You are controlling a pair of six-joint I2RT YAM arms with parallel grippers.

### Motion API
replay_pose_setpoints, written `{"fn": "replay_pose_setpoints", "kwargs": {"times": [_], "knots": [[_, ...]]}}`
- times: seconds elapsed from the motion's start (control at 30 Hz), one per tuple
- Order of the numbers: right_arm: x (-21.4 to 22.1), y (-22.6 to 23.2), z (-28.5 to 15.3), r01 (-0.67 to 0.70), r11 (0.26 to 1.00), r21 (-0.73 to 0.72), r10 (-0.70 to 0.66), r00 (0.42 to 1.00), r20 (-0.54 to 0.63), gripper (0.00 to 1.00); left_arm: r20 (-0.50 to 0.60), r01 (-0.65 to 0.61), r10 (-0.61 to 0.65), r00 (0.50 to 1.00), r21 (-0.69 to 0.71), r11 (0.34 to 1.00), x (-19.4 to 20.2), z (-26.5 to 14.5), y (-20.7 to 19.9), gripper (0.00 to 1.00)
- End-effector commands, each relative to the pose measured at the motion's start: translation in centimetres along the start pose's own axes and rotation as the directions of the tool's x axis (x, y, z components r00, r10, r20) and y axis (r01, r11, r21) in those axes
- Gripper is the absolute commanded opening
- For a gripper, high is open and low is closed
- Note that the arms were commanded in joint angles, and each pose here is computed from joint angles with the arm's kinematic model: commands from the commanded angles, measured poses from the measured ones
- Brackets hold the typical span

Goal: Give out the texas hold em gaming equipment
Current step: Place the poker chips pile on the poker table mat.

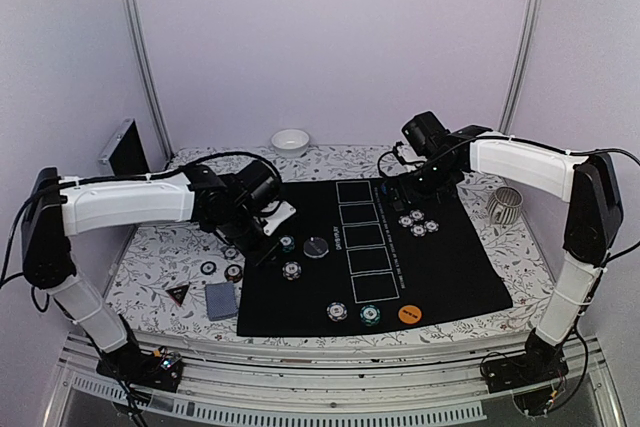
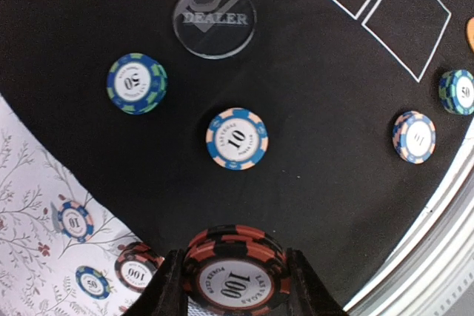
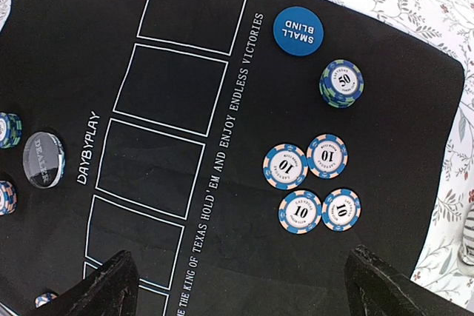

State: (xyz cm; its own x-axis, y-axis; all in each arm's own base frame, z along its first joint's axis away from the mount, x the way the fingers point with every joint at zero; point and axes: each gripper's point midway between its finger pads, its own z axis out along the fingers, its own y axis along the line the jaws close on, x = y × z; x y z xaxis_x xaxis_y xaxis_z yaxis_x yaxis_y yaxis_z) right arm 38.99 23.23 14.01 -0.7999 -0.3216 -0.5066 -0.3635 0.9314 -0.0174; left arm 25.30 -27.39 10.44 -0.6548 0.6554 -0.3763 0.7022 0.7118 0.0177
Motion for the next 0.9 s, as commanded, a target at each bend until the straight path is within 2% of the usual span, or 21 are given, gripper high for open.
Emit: {"fn": "replay_pose_setpoints", "kwargs": {"times": [0.0, 0.13, 0.27, 0.43, 0.57, 0.7, 0.87], "knots": [[0.0, -0.2, -0.3, -0.008, 1.000, 0.017, 0.008, 1.000, 0.000, 0.99, -0.011, -0.106, 0.107, 0.994, 0.081, 0.991, -0.3, 0.8, -3.2, 0.00], [0.1, -0.2, -0.3, -0.010, 1.000, 0.018, 0.010, 1.000, -0.001, 0.99, -0.010, -0.241, 0.244, 0.970, 0.143, 0.960, 0.3, 1.6, -6.8, 0.00], [0.3, -0.3, -0.2, -0.012, 1.000, 0.019, 0.012, 1.000, -0.008, 0.99, -0.091, -0.263, 0.282, 0.955, 0.182, 0.948, 2.5, 3.4, -7.6, 0.00], [0.4, -0.3, -0.1, -0.010, 1.000, 0.023, 0.010, 1.000, -0.016, 0.99, -0.128, -0.290, 0.317, 0.940, 0.194, 0.937, 3.9, 4.9, -8.2, 0.00], [0.4, -0.2, 0.1, -0.008, 1.000, 0.021, 0.008, 1.000, -0.017, 0.99, -0.175, -0.292, 0.311, 0.934, 0.123, 0.948, 4.6, 6.3, -6.8, 0.00], [0.6, -0.4, 0.1, -0.007, 1.000, 0.030, 0.007, 1.000, -0.022, 0.99, -0.217, -0.241, 0.257, 0.942, 0.098, 0.966, 5.6, 7.0, -5.2, 0.00], [0.6, -0.4, 0.2, -0.007, 0.999, 0.032, 0.008, 1.000, -0.024, 0.99, -0.226, -0.208, 0.219, 0.949, 0.068, 0.976, 5.8, 7.4, -3.9, 0.00]]}}
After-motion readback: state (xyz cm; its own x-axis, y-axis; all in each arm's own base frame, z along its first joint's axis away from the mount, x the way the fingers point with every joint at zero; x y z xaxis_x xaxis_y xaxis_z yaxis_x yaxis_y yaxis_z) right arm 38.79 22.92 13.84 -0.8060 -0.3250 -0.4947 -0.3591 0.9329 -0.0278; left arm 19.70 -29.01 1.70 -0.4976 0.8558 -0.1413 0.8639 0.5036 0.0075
